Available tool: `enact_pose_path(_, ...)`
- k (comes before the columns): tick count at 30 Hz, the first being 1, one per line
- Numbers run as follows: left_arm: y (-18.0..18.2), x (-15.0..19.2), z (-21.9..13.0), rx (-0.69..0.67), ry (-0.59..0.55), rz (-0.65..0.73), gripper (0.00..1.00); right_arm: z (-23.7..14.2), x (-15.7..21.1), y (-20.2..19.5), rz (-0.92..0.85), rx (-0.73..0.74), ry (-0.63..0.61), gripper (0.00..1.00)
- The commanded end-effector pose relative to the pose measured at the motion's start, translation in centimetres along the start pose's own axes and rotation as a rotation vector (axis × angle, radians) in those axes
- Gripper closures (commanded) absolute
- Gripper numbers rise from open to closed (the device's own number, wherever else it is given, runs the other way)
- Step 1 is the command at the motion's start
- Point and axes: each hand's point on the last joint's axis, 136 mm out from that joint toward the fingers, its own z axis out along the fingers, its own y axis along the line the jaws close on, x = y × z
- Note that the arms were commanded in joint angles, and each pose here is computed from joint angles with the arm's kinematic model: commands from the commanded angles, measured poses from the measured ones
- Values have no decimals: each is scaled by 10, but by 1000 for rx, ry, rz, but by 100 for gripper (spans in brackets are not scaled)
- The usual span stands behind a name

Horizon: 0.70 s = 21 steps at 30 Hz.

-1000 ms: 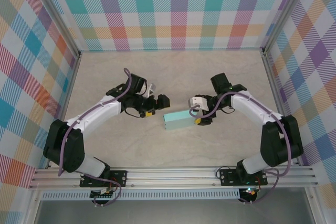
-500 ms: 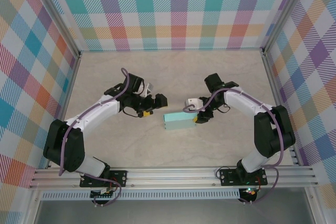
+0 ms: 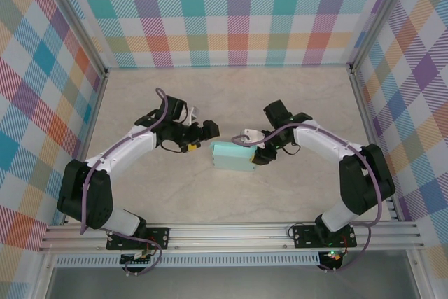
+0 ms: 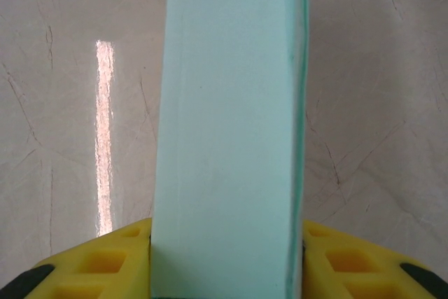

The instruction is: Fold the paper box

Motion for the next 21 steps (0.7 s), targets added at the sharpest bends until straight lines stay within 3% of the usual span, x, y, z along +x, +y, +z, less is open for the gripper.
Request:
enact_pose_path(1,-14,-10,-7,58,-43,16,0,4,12,4,60,1,39,57)
enact_pose_path(6,-11,-16,-6,34,-65,22,0,6,12,6,58,-11,37,57)
enact_pose_path(12,-33,-14,0,197,-47,-53,0,5,11,7,63,-13,32,57)
enact_pose_path(21,-34,10,11,218,45,-67,1,5,9,4,67,-10,28,57)
